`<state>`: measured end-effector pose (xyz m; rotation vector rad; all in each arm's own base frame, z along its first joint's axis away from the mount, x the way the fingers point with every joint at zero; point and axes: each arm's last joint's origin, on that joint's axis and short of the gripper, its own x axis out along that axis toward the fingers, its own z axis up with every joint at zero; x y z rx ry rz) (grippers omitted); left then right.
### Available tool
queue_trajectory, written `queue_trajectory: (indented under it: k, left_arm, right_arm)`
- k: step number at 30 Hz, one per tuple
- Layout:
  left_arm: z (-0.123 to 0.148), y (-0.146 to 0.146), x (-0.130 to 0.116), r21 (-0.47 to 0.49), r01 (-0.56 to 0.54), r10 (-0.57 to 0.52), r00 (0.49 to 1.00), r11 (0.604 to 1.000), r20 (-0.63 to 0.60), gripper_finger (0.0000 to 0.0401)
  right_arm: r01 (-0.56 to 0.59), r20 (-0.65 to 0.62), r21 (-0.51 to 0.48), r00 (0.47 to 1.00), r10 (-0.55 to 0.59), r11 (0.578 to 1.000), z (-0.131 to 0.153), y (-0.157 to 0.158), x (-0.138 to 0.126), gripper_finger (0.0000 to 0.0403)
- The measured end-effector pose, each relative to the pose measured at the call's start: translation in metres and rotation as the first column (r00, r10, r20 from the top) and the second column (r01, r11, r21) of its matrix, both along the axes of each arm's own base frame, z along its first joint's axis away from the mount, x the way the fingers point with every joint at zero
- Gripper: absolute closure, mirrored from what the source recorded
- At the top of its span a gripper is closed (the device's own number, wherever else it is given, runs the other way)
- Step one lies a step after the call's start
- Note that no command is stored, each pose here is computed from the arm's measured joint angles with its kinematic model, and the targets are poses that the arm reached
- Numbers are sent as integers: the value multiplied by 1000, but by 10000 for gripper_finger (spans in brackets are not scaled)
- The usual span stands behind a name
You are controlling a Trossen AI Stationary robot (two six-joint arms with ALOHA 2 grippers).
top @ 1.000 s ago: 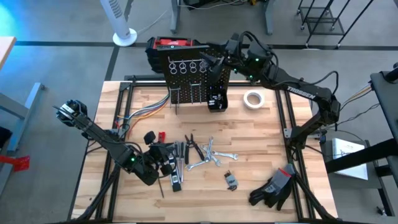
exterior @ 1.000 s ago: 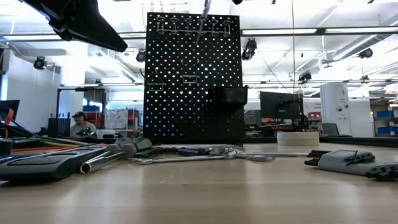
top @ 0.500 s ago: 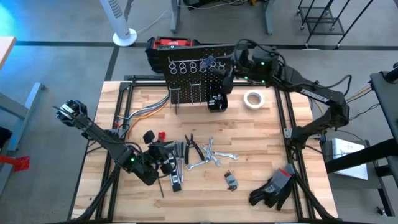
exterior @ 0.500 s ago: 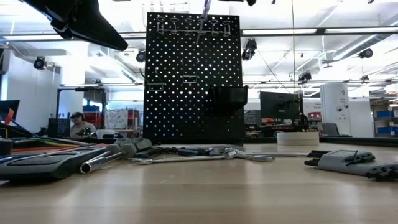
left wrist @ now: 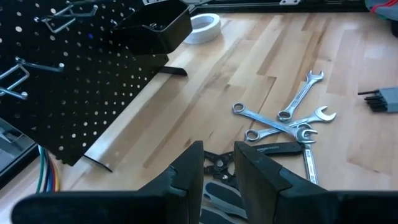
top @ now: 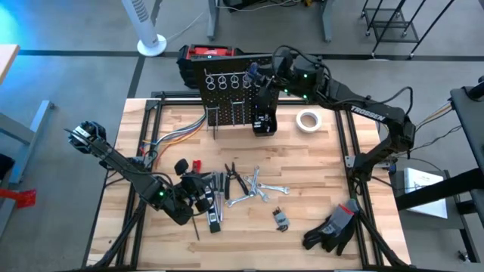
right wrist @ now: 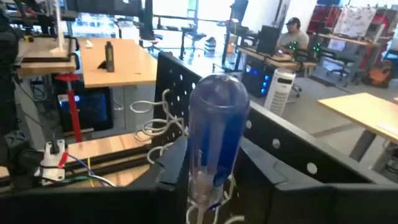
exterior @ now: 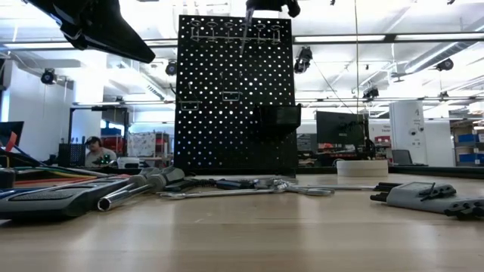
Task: Hang tools onto peg board
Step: Hang the blue screwdriver on the peg board
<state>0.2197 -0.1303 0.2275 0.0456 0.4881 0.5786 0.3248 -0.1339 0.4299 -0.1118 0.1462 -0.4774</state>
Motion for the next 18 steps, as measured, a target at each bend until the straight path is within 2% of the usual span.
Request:
queue_trajectory:
  k: [13,18]
  left_arm:
    - [0,0,0,6,-5,5,1000,1000,4,322]
    - [0,0,0,16,-13,12,1000,1000,12,322]
  right_arm:
    - [18,29,-30,999,-17,999,2,-10,2,324]
    - [-9,21,-26,1000,10,1000,4,-9,1,324]
